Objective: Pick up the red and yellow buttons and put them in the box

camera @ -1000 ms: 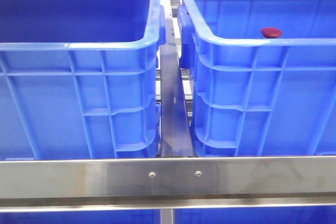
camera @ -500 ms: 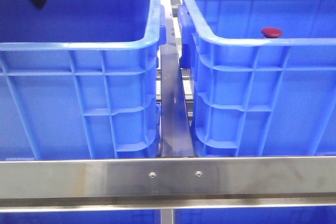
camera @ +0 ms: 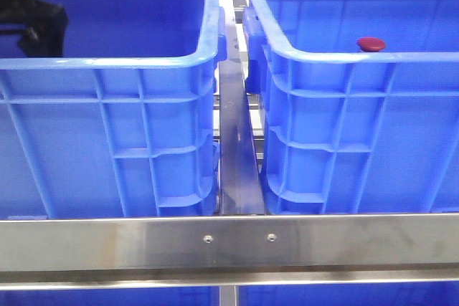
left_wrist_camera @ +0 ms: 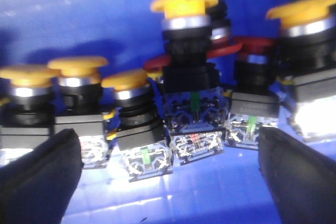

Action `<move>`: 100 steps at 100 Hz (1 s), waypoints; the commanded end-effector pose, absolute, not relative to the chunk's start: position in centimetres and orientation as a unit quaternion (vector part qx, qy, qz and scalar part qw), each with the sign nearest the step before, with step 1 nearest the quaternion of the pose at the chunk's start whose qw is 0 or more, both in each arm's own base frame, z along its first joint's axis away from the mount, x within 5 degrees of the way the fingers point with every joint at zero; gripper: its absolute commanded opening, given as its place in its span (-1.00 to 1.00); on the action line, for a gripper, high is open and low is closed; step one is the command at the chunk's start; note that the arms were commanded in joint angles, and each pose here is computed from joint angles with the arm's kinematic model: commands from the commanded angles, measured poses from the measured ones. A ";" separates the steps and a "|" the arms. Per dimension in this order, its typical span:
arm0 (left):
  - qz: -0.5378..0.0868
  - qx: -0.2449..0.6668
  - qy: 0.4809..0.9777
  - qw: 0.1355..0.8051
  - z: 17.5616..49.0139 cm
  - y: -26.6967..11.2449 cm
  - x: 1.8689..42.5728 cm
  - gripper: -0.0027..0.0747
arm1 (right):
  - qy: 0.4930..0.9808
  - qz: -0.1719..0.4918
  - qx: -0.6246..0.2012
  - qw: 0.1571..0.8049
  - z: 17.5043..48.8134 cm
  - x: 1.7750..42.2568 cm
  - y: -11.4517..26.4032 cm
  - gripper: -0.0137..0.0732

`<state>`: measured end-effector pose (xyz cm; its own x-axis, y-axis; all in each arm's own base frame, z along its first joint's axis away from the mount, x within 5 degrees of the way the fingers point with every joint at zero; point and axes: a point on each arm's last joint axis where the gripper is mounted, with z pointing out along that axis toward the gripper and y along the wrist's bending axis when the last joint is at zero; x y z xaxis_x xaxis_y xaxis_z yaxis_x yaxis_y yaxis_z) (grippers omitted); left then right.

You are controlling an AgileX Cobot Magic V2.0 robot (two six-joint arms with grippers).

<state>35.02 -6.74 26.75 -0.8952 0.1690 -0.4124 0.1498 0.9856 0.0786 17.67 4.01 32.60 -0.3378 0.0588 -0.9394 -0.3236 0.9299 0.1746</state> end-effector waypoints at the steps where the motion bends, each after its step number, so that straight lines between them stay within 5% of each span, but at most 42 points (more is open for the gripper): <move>1: 0.011 0.072 0.963 0.258 28.6 -6.8 35.4 0.69 | 0.784 0.166 -0.069 0.594 33.9 17.7 3.8 -0.84; 88: -0.006 0.070 0.956 0.286 27.3 -7.4 36.9 0.66 | 0.784 0.166 -0.069 0.594 33.9 17.7 3.8 -0.84; 100: -0.009 0.068 0.956 0.284 27.3 -7.4 36.9 0.39 | 0.784 0.166 -0.069 0.594 33.9 17.7 3.8 -0.84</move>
<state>36.81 -7.37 24.65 -0.8780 0.1562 -0.4525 0.1508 0.9874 0.0482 17.67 4.01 32.60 -0.3377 0.0585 -0.9394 -0.3237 0.9300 0.1743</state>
